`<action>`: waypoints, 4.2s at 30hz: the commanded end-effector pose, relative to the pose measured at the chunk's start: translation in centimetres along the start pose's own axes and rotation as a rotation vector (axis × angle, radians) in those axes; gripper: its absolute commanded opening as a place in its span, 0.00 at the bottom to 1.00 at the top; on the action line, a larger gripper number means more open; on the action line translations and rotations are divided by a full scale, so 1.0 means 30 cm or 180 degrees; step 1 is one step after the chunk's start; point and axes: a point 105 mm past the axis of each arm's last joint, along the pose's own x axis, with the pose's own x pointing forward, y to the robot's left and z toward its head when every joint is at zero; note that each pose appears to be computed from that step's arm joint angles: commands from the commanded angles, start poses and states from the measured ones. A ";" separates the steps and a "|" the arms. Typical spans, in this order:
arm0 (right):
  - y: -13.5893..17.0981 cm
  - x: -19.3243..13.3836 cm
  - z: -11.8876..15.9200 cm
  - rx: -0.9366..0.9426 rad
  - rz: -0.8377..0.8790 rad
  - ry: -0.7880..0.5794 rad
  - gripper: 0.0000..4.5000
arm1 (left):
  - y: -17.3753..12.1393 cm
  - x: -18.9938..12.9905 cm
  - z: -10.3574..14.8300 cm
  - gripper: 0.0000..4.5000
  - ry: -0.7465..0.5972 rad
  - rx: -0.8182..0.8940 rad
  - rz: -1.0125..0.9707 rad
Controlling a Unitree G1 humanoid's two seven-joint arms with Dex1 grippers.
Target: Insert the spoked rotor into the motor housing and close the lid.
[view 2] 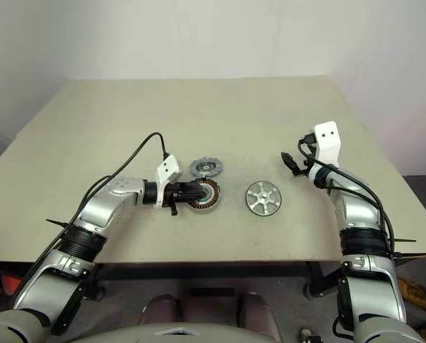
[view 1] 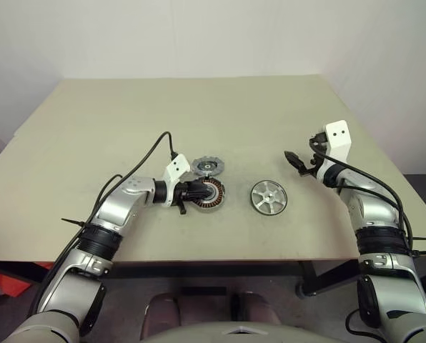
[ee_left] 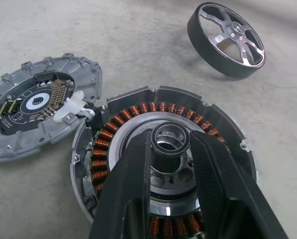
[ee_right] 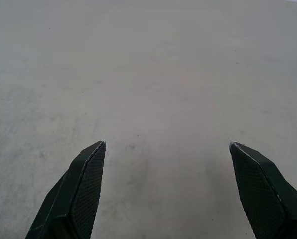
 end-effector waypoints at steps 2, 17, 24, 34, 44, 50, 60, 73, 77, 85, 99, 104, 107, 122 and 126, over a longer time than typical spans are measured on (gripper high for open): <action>-0.011 -0.006 0.080 -0.0052 -0.0029 -0.0281 1.00 | 0.018 -0.011 0.042 0.27 -0.0082 0.0152 0.0092; -0.001 -0.002 0.080 -0.0051 -0.0014 -0.0286 1.00 | 0.039 -0.022 0.071 0.53 -0.0219 0.0091 0.0153; 0.010 -0.004 0.081 -0.0051 0.0019 -0.0300 1.00 | 0.053 -0.033 0.106 0.53 -0.0384 0.0067 0.0228; 0.246 -0.031 0.223 -0.0461 0.0747 -0.0571 1.00 | 0.199 -0.144 0.188 0.53 -0.0985 -0.0245 0.1054; 0.503 -0.027 0.160 -0.0997 0.1616 -0.0191 0.86 | 0.227 -0.165 0.142 0.54 -0.0925 -0.0310 0.1313; 0.571 -0.025 0.150 -0.1060 0.1836 -0.0121 0.37 | 0.224 -0.169 0.130 0.54 -0.0912 -0.0323 0.1341; 0.736 -0.034 0.098 -0.0939 0.2339 0.0098 0.01 | 0.230 -0.178 0.107 0.54 -0.0860 -0.0351 0.1429; 0.750 0.011 0.039 -0.0875 0.2344 0.0300 0.01 | 0.240 -0.196 0.100 0.54 -0.0829 -0.0338 0.1517; 0.749 0.007 0.016 -0.0852 0.2333 0.0370 0.01 | 0.244 -0.202 0.097 0.54 -0.0822 -0.0343 0.1541; 0.731 0.008 -0.026 -0.0820 0.2225 0.0484 0.01 | 0.252 -0.202 0.101 0.54 -0.0815 -0.0333 0.1560; 0.717 -0.030 0.095 -0.0958 0.2248 0.0144 0.01 | 0.245 -0.185 0.098 0.54 -0.0818 -0.0350 0.1514; 0.717 -0.017 0.070 -0.0934 0.2226 0.0238 0.01 | 0.247 -0.184 0.099 0.54 -0.0825 -0.0357 0.1524; 0.719 -0.006 0.029 -0.0851 0.2228 0.0368 0.01 | 0.249 -0.185 0.099 0.54 -0.0828 -0.0357 0.1535; 0.706 -0.001 0.085 -0.0861 0.2172 0.0190 0.01 | 0.249 -0.191 0.088 0.54 -0.0814 -0.0363 0.1576; 0.744 -0.024 0.094 -0.0920 0.2284 0.0151 0.01 | 0.248 -0.186 0.089 0.54 -0.0811 -0.0366 0.1560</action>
